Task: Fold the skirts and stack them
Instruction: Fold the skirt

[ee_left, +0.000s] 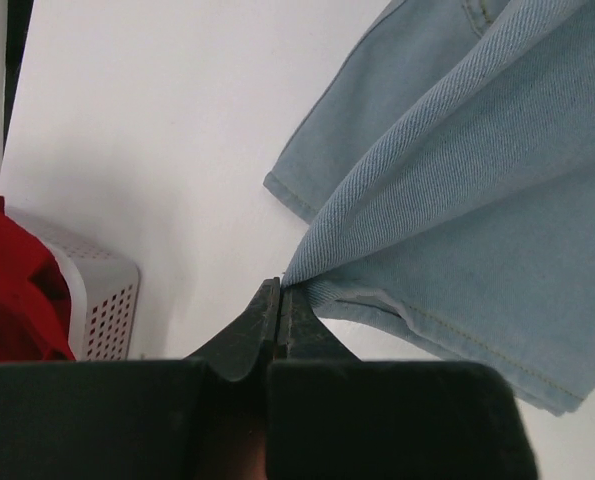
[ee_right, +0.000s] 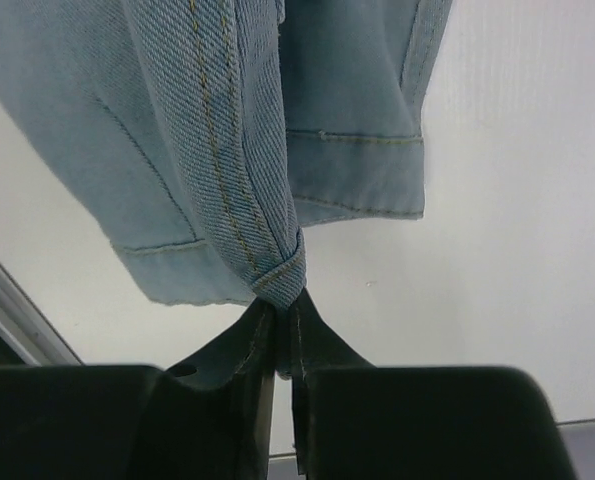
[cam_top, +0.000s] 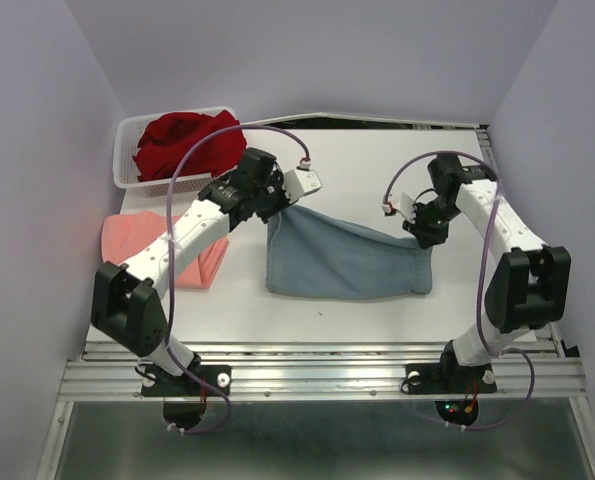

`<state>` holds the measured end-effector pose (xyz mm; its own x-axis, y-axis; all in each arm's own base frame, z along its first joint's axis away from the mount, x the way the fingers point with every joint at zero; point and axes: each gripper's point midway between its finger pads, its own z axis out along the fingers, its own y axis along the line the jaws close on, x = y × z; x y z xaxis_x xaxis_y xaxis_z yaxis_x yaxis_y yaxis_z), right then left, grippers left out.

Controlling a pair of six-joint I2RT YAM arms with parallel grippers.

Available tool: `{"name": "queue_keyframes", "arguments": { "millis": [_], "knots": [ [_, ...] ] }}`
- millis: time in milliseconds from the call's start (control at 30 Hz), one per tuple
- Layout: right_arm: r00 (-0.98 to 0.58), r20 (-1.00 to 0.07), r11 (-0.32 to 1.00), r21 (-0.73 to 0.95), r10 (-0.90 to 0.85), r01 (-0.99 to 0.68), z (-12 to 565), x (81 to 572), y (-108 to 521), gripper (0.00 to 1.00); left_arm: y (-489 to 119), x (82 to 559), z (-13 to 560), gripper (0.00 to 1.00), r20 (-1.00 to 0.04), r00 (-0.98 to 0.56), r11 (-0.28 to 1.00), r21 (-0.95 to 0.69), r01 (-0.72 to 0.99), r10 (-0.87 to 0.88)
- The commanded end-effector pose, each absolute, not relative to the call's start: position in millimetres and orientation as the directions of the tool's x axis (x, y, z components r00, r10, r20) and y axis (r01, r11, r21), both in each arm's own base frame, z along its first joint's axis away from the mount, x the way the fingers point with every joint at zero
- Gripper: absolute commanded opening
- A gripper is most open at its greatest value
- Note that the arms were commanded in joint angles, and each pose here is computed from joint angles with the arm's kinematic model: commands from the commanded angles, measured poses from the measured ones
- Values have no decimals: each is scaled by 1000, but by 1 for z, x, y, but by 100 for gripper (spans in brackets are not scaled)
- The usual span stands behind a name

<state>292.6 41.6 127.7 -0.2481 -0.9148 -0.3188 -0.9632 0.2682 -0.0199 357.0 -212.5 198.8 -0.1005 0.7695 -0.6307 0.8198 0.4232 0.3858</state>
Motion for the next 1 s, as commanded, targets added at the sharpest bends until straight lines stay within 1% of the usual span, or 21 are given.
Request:
{"name": "queue_keyframes", "arguments": {
  "millis": [0,67,100,133,167,200,233,267,367,400,500,533,567,633,700,733,767,800,867,900,967],
  "knots": [
    [-243,-306,273,-59,-921,-960,113,332,37,12,-229,400,210,0,-666,-42,444,448,776,744],
    [-265,-320,297,-54,-910,-953,107,349,37,14,-233,420,189,0,-661,-67,458,440,772,747],
    [-289,-305,307,-13,-908,-952,91,353,37,20,-235,426,181,0,-659,-78,461,432,775,748],
    [-299,-310,322,-25,-902,-946,91,365,38,25,-237,437,163,0,-648,-106,466,415,781,754],
    [-329,-296,341,11,-897,-940,76,370,34,42,-236,443,153,0,-637,-125,475,414,777,760],
    [-340,-290,351,13,-895,-936,73,375,33,50,-236,449,146,0,-631,-144,484,409,774,763],
    [-365,-290,376,20,-885,-927,71,379,34,54,-235,453,136,3,-621,-163,491,404,772,766],
    [-367,-302,384,3,-880,-924,76,390,36,56,-234,463,124,16,-612,-181,500,402,767,770],
    [-399,-328,414,27,-856,-910,76,397,38,60,-232,481,115,32,-612,-208,529,407,745,763],
    [-400,-342,420,18,-850,-908,81,401,40,63,-229,486,118,33,-611,-216,540,413,733,762],
    [-441,-355,462,28,-824,-886,90,404,39,65,-227,495,133,40,-625,-221,559,416,717,748],
    [-437,-369,465,15,-820,-885,100,411,40,67,-225,496,137,41,-625,-224,563,418,713,748],
    [-459,-357,476,47,-813,-878,102,406,41,68,-223,494,149,42,-626,-222,564,421,710,747],
    [-487,-382,505,58,-786,-861,119,412,34,71,-217,488,170,50,-637,-220,572,420,705,739],
    [-485,-416,509,58,-769,-859,135,418,36,73,-216,481,184,51,-650,-203,567,417,711,733],
    [-496,-413,512,79,-764,-855,136,414,37,73,-215,473,193,51,-651,-189,553,414,723,735],
    [-498,-416,512,85,-761,-855,137,413,38,74,-221,465,196,57,-662,-161,522,392,758,732],
    [-499,-420,511,93,-758,-855,136,412,40,75,-223,460,196,58,-647,-124,473,399,785,753],
    [-513,-410,508,130,-754,-852,129,407,42,77,-225,453,191,65,-625,-98,416,385,824,774],
    [-523,-396,505,159,-755,-848,118,406,42,77,-229,450,188,66,-622,-79,380,369,848,779],
    [-533,-365,497,195,-763,-845,107,402,41,77,-233,448,174,66,-582,-61,305,330,893,811]
  ]
}}
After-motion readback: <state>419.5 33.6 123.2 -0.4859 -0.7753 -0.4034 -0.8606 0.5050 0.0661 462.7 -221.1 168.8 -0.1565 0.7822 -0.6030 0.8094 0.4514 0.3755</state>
